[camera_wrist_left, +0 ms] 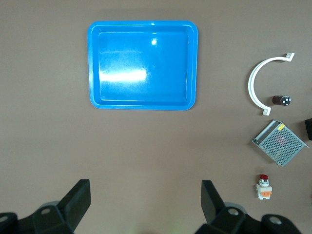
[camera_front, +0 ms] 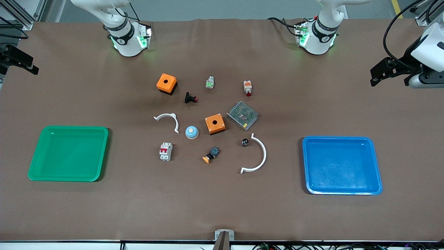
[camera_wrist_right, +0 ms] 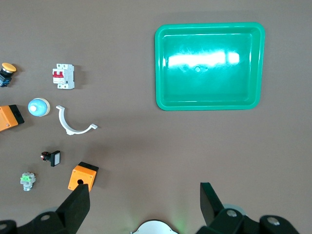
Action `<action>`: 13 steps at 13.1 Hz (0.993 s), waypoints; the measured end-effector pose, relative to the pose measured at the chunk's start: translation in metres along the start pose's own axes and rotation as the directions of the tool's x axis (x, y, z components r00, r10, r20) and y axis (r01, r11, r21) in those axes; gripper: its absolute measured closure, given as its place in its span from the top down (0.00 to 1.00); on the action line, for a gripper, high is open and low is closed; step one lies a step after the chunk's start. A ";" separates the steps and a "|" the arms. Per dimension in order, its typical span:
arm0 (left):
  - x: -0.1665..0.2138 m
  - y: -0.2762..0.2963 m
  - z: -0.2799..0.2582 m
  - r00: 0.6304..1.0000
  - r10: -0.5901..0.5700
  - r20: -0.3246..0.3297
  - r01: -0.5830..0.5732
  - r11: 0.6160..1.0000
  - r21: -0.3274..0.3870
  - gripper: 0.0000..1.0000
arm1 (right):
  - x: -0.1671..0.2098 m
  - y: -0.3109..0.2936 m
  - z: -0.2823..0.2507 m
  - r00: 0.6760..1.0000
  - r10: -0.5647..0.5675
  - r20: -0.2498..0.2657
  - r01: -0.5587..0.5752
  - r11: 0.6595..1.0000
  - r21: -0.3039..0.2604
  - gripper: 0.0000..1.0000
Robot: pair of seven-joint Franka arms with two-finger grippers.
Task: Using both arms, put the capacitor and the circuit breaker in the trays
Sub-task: 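Reach the left gripper toward the black capacitor near the white clip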
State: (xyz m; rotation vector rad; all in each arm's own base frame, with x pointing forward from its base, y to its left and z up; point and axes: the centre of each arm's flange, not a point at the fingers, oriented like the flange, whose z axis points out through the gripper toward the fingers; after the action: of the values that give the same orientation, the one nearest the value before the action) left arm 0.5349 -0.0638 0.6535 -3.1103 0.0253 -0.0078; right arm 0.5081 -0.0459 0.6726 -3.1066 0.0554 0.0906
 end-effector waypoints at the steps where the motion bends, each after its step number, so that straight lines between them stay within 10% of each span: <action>1: 0.000 0.000 0.000 1.000 0.000 0.001 0.000 1.000 0.000 1.00 | 0.000 0.001 0.001 1.000 0.001 0.001 -0.001 1.000 0.000 1.00; 10: 0.027 0.078 0.064 0.994 0.081 0.075 -0.081 0.997 -0.006 1.00 | 0.000 0.002 -0.001 1.000 0.003 -0.003 -0.003 1.000 0.000 1.00; 13: 0.046 0.141 0.141 0.996 0.015 0.087 -0.014 1.000 -0.009 1.00 | 0.028 0.002 0.039 0.998 0.005 0.069 -0.005 1.000 -0.003 1.00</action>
State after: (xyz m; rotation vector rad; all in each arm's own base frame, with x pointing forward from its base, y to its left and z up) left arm 0.5789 -0.2007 0.5087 -3.1154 0.0461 0.1286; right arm 0.5337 -0.0480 0.6316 -3.1034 0.0615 0.1981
